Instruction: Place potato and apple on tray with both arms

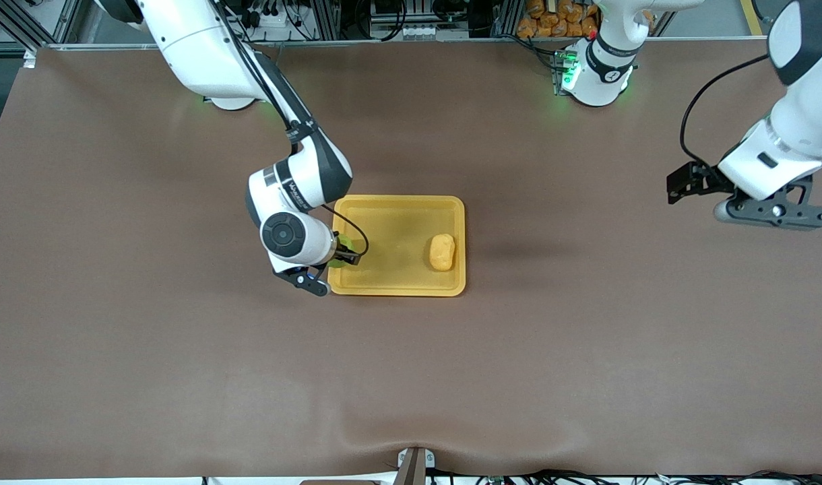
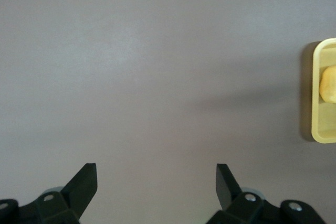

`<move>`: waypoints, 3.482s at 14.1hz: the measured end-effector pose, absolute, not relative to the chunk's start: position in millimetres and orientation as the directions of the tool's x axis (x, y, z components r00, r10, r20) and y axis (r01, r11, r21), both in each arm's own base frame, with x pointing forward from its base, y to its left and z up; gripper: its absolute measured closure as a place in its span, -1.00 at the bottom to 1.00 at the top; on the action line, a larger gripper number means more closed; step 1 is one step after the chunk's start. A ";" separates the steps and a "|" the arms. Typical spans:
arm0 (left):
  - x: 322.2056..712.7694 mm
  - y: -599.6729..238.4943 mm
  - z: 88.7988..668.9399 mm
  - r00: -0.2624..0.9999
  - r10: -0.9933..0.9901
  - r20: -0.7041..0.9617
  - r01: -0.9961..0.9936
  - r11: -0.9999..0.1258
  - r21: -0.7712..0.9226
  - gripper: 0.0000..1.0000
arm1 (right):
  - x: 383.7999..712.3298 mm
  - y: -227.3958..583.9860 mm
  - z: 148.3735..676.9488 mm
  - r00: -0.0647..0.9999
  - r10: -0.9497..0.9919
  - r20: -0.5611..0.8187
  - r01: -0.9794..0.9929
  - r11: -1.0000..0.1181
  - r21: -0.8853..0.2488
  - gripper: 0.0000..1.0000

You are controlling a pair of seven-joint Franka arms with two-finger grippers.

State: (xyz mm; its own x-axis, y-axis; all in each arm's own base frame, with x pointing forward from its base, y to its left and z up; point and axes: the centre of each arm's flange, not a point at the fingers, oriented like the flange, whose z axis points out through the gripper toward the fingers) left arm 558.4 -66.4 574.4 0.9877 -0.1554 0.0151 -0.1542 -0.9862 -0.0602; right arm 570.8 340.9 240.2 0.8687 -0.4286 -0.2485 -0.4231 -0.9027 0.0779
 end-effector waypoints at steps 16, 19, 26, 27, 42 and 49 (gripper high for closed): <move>533.2 -28.1 602.7 0.989 -0.113 -0.101 -0.115 -0.993 -0.016 -1.00 | 554.8 369.5 215.1 0.861 -0.453 -0.231 -0.444 -0.891 0.094 -1.00; 534.5 -30.9 605.0 0.990 -0.115 -0.086 -0.117 -0.993 -0.020 -1.00 | 564.4 377.0 235.5 0.867 -0.445 -0.225 -0.440 -0.895 0.074 -1.00; 544.4 -31.6 607.1 0.993 -0.120 -0.004 -0.120 -0.992 -0.026 -1.00 | 592.6 383.9 323.3 0.871 -0.426 -0.245 -0.420 -0.904 0.081 -1.00; 544.3 -31.3 605.1 0.992 -0.123 -0.009 -0.123 -0.992 -0.026 -1.00 | 599.5 378.0 339.1 0.867 -0.432 -0.247 -0.425 -0.901 0.081 -1.00; 544.7 -31.5 606.9 0.987 -0.163 -0.006 -0.163 -0.986 -0.033 -1.00 | 642.9 180.9 551.8 0.850 -0.517 -0.102 -0.521 -0.853 -0.012 -1.00; 544.6 -35.0 608.3 0.986 -0.169 -0.003 -0.169 -0.985 -0.034 -1.00 | 623.4 134.3 606.5 0.875 -0.481 -0.060 -0.483 -0.876 -0.018 -1.00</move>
